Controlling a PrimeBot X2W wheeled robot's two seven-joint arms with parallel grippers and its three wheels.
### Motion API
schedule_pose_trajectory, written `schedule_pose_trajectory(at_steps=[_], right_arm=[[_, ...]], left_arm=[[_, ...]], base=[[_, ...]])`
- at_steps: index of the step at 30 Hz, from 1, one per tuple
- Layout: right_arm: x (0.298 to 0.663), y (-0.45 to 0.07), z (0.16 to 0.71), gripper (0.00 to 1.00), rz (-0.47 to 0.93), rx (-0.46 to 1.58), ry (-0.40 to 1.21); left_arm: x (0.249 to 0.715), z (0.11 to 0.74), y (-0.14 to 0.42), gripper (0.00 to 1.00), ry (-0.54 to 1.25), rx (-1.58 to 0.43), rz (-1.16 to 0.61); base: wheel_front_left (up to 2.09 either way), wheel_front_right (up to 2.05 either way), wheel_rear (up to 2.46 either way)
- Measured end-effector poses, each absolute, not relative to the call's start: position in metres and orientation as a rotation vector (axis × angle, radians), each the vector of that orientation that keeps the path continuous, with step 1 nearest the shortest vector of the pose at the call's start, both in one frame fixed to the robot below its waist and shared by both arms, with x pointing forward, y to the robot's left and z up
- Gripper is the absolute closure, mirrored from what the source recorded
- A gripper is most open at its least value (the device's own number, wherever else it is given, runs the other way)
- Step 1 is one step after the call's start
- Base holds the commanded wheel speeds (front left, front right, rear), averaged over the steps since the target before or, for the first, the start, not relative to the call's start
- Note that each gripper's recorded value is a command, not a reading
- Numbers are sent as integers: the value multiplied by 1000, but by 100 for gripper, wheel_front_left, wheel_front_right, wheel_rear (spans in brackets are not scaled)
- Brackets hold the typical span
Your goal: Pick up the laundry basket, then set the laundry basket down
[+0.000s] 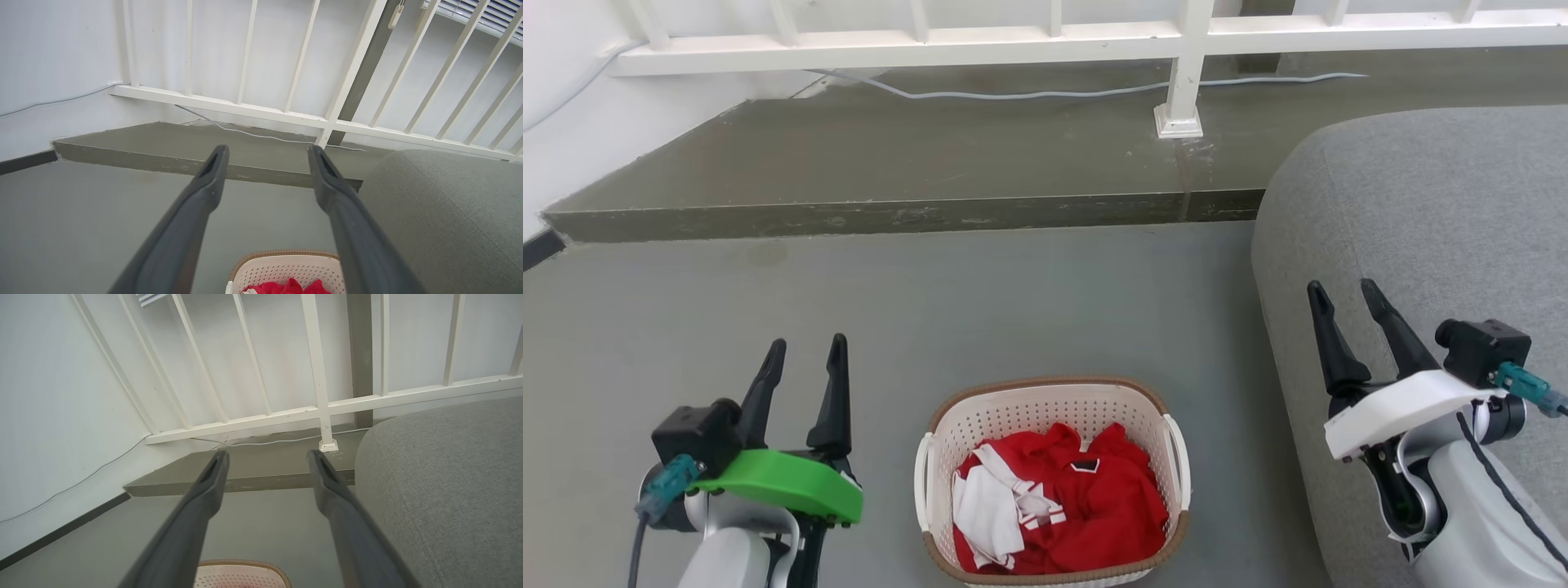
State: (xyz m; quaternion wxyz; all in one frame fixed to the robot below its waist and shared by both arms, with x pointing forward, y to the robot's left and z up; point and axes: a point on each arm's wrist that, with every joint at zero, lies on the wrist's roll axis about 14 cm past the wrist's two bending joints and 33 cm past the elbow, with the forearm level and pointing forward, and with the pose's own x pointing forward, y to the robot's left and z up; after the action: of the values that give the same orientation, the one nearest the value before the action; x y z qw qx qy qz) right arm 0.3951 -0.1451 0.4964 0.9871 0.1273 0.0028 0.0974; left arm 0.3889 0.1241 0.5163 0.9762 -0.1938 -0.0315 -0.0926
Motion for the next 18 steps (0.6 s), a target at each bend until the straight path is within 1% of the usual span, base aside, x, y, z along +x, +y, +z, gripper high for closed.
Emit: schedule_pose_trajectory(at_steps=[18], right_arm=[[386, -147, 489, 0, 179, 262, 15]], left_arm=[[377, 510, 123, 0, -57, -389, -186]], base=[[0, 0, 0]])
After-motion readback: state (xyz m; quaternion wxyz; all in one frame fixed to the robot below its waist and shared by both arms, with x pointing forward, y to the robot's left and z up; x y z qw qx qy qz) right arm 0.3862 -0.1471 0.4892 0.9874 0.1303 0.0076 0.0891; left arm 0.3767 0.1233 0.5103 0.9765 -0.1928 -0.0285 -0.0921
